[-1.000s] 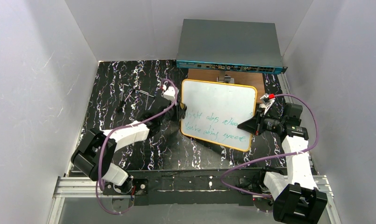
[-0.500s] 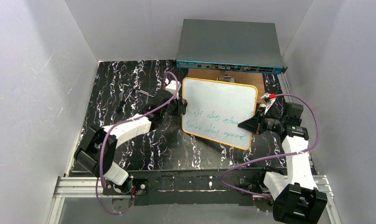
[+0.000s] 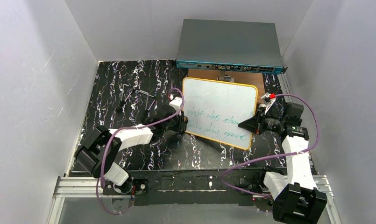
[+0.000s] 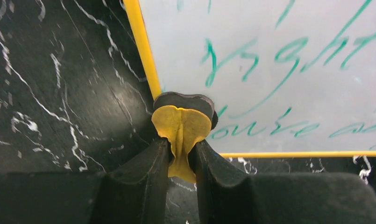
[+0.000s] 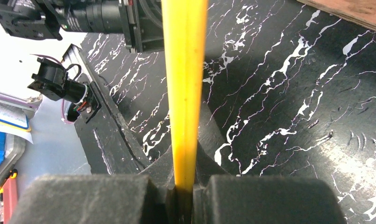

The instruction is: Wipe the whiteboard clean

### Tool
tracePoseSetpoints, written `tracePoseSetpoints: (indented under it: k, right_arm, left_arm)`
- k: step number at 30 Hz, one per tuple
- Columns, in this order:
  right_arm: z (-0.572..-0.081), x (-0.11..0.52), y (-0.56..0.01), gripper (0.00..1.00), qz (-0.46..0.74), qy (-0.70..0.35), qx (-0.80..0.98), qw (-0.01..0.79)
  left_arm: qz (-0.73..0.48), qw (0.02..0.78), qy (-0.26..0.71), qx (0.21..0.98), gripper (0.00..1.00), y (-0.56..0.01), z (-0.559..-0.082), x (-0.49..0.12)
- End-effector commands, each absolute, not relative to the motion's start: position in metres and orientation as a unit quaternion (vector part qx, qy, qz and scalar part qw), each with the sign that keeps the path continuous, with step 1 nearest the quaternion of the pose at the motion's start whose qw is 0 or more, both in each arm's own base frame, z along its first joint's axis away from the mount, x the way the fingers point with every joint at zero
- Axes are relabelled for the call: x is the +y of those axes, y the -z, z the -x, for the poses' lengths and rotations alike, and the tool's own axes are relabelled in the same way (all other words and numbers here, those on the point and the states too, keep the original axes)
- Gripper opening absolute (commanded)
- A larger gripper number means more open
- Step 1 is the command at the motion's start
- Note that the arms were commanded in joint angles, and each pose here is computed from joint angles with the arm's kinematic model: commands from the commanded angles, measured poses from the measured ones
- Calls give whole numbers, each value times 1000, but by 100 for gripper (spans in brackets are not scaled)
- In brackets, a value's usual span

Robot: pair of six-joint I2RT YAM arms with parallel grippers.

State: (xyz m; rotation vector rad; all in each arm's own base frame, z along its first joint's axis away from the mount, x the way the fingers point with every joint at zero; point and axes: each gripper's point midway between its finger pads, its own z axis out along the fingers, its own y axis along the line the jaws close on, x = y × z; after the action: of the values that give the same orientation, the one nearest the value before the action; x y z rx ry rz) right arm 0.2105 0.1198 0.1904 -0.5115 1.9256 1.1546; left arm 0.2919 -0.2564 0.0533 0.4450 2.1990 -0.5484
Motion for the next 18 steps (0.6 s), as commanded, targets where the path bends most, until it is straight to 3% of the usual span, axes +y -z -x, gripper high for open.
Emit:
tracePoseSetpoints:
  k: [1, 6, 14, 18]
  right_arm:
    - [-206, 129, -224, 1, 263, -483, 709, 441]
    - [-206, 129, -225, 1, 264, -481, 709, 444]
    - [-205, 130, -226, 1, 266, -488, 704, 442]
    - [-205, 130, -226, 1, 266, -489, 704, 441]
  left_arm:
    - [-160, 464, 229, 841, 0, -112, -336, -267]
    - [-156, 465, 227, 841, 0, -120, -345, -269]
    - [-145, 418, 233, 866, 0, -56, -297, -267]
    - [-160, 435, 222, 858, 0, -81, -311, -273]
